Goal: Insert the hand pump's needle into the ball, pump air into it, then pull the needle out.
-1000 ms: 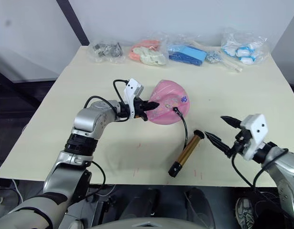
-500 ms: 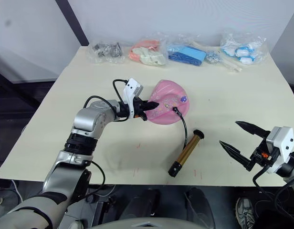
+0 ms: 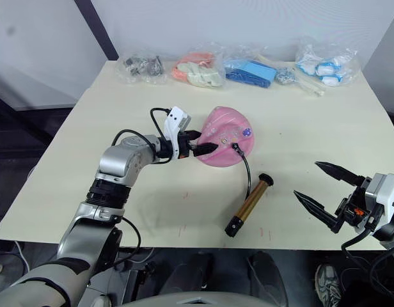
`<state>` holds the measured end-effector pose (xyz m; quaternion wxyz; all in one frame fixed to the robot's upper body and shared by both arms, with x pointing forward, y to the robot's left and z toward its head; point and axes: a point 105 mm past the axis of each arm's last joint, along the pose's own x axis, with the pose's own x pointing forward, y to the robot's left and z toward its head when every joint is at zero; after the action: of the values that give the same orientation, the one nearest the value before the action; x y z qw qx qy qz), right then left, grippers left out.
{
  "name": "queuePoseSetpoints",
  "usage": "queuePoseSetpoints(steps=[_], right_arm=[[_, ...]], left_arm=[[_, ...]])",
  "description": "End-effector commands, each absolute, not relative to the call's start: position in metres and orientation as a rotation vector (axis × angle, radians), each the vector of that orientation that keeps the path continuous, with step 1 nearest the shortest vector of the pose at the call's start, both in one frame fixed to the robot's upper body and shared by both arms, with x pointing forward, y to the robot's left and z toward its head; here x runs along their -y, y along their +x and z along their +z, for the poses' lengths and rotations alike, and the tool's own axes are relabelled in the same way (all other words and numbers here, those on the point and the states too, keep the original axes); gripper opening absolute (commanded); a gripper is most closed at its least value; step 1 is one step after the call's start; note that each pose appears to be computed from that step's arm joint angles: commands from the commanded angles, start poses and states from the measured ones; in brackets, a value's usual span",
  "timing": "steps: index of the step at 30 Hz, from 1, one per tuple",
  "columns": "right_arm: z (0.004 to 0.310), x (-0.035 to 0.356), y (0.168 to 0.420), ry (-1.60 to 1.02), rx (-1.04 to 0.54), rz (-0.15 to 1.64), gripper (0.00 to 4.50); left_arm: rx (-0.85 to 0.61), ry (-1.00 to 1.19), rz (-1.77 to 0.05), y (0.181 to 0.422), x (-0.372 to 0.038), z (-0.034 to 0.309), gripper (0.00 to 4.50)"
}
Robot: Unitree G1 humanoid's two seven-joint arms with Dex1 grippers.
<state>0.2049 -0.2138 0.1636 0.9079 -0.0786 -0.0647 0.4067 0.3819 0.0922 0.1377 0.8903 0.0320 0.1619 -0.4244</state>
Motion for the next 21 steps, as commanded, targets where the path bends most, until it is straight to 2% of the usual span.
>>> queuePoseSetpoints(steps=[1, 11, 17, 21], right_arm=[[0.171, 0.218, 0.203, -0.181, 0.184, 0.827, 4.5], [0.167, 0.217, 0.202, -0.162, 0.189, 0.829, 4.5], [0.16, 0.216, 0.195, -0.146, 0.166, 0.836, 4.5], [0.158, 0.218, 0.19, -0.137, 0.152, 0.843, 4.5]], left_arm=[[-0.193, 0.051, -0.914, 0.379, -0.091, 0.169, 4.46], [-0.066, 0.026, -0.975, 0.359, -0.101, 0.194, 4.46], [-0.031, 0.05, -1.087, 0.33, -0.107, 0.206, 4.46], [-0.098, 0.089, -1.188, 0.302, -0.107, 0.201, 4.46]])
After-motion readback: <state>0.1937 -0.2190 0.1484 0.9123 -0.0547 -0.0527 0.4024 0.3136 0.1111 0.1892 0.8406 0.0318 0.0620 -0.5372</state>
